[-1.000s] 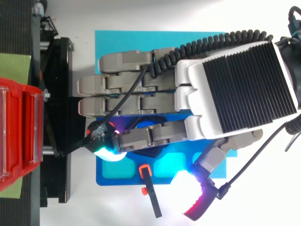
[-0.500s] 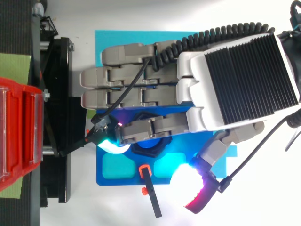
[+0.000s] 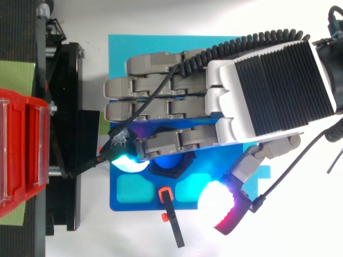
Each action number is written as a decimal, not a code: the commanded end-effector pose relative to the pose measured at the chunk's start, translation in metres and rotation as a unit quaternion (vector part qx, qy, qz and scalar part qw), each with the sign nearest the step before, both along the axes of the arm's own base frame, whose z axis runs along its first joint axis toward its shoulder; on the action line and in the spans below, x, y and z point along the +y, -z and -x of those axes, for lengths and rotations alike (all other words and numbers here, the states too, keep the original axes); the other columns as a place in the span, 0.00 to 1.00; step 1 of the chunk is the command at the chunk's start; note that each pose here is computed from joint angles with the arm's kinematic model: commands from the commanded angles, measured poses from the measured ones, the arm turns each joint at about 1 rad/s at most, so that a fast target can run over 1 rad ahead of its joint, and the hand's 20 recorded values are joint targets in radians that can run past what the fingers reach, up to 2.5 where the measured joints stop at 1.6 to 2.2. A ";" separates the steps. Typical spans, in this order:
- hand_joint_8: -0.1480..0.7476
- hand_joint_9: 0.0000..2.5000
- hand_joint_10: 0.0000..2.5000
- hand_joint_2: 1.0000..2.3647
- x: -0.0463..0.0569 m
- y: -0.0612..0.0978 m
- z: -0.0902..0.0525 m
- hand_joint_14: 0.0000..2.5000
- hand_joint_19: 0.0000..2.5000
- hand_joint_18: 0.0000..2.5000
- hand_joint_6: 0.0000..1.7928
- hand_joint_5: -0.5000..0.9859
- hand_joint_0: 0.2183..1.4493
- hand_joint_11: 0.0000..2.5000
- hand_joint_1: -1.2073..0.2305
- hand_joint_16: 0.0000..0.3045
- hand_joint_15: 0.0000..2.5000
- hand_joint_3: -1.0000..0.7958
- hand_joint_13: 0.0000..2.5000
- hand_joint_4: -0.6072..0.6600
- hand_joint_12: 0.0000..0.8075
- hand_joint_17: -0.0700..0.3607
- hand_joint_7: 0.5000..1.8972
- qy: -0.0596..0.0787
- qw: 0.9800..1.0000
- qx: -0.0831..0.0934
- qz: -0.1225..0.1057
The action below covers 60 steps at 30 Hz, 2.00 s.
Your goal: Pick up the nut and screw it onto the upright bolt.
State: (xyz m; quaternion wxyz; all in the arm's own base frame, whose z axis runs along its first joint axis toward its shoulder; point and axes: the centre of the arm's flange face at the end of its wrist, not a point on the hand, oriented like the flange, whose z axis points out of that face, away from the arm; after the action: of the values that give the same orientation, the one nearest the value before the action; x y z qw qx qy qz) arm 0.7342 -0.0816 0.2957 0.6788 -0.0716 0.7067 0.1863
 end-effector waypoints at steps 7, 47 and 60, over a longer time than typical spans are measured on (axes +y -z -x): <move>0.42 0.09 0.00 0.00 -0.006 0.000 0.001 0.00 0.00 0.00 0.28 0.27 0.17 0.00 0.67 0.15 0.00 0.28 0.00 0.67 0.42 0.41 0.29 0.003 1.000 0.000 0.000; 0.38 0.48 0.00 0.00 -0.031 -0.070 -0.010 0.00 0.00 0.06 0.28 0.38 0.20 0.00 0.67 0.10 0.00 0.28 0.21 0.55 0.35 0.32 0.60 -0.003 0.999 -0.035 0.012; 0.42 0.32 0.00 0.00 -0.011 -0.086 -0.018 0.00 0.00 0.00 0.28 0.27 0.17 0.00 0.69 0.15 0.00 0.28 0.10 0.64 0.43 0.41 0.14 -0.006 0.999 -0.044 0.013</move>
State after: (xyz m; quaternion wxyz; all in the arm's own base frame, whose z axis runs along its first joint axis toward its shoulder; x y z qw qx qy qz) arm 0.7507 -0.0970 0.3828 0.7073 -0.0941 0.6776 0.1783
